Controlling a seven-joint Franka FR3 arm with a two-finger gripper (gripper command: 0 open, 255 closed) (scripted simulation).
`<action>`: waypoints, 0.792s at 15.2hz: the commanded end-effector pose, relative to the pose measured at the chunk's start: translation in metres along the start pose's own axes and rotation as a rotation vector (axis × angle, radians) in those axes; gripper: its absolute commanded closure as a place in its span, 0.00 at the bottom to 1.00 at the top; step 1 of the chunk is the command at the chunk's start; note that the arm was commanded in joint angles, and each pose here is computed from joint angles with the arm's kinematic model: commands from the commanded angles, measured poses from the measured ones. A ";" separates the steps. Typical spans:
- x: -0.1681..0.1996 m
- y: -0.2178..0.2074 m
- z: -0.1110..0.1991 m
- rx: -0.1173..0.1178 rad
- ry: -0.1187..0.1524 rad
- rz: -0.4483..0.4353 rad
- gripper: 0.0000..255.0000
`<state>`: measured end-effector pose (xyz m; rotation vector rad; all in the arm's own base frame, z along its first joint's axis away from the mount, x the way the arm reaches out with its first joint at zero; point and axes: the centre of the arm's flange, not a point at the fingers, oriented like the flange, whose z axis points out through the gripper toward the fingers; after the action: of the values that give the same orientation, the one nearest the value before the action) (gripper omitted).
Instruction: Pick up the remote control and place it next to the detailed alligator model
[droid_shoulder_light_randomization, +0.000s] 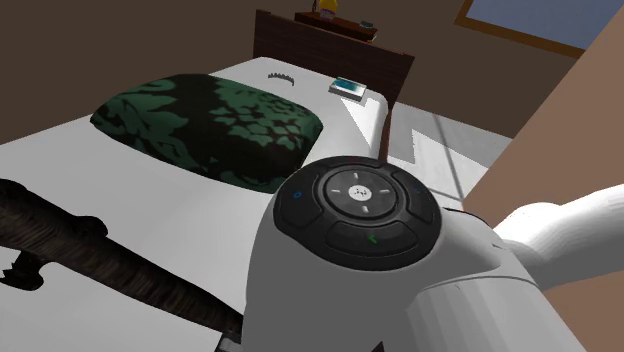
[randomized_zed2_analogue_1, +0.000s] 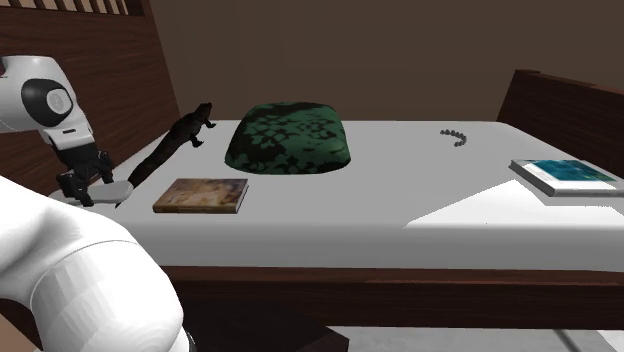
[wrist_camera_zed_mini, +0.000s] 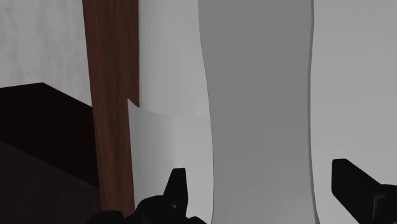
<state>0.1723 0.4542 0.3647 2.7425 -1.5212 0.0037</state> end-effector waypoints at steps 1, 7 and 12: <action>0.000 0.000 0.000 0.000 0.000 0.000 0.00; -0.001 0.000 -0.050 -0.001 0.000 0.000 0.00; -0.001 0.000 -0.050 -0.001 0.000 0.000 0.00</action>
<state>0.1719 0.4549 0.4145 2.7422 -1.5209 0.0038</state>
